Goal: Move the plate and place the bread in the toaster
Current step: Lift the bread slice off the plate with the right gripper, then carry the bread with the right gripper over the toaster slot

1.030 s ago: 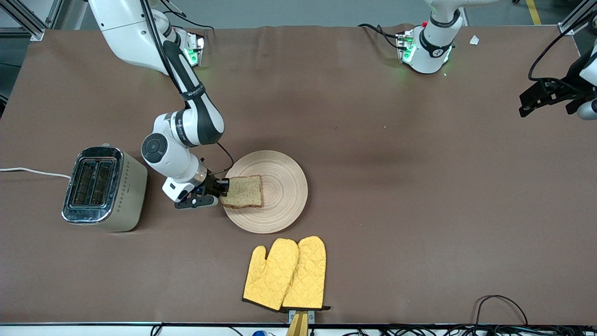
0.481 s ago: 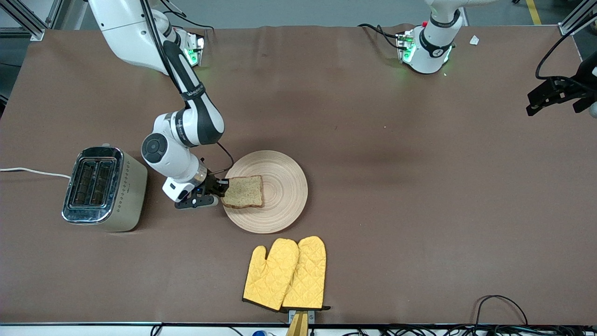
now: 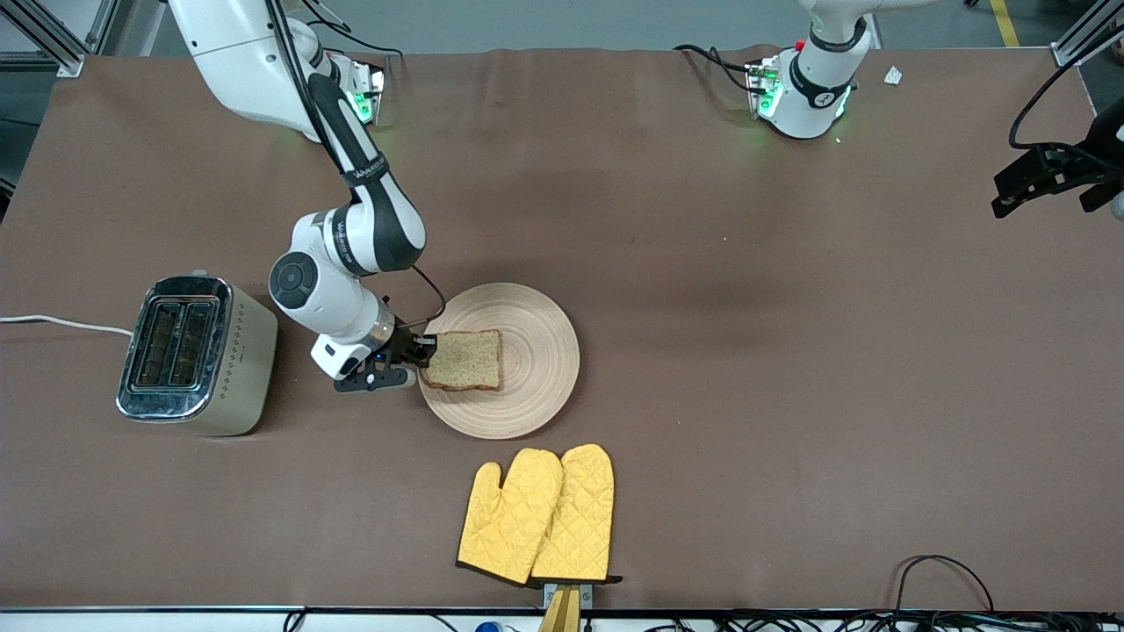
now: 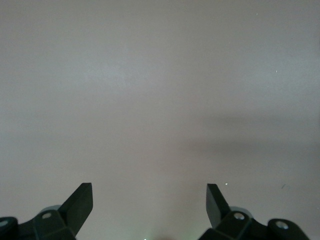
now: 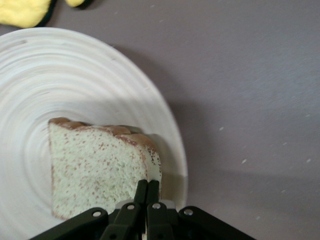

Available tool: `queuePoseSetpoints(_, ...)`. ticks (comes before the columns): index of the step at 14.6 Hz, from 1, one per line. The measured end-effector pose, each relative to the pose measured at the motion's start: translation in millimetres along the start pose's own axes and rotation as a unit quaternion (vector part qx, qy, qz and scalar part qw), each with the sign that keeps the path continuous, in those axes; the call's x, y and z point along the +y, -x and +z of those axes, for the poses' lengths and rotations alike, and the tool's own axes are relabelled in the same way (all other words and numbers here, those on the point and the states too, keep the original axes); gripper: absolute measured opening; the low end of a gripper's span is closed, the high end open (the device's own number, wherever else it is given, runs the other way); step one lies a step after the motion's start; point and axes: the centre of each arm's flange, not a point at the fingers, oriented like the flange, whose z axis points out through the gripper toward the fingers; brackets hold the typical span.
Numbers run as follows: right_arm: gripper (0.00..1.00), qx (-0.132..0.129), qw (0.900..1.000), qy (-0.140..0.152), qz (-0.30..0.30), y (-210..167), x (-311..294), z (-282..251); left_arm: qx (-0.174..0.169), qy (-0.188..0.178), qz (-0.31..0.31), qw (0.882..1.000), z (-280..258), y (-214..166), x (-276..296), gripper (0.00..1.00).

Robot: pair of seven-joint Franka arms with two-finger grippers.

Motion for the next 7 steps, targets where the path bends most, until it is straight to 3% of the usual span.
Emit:
queuePoseSetpoints(3,0.02,-0.021,1.000,0.000,0.000,-14,-2,-39,0.001,0.010,0.001,1.000,-2,0,2,1.00)
queuePoseSetpoints(5,0.02,-0.038,0.999,0.038,0.000,-26,20,-84,0.001,0.016,0.001,1.000,-2,0,4,1.00)
queuePoseSetpoints(7,0.02,-0.053,0.994,0.096,0.011,-36,34,-132,0.002,0.017,0.001,1.000,-3,0,4,1.00)
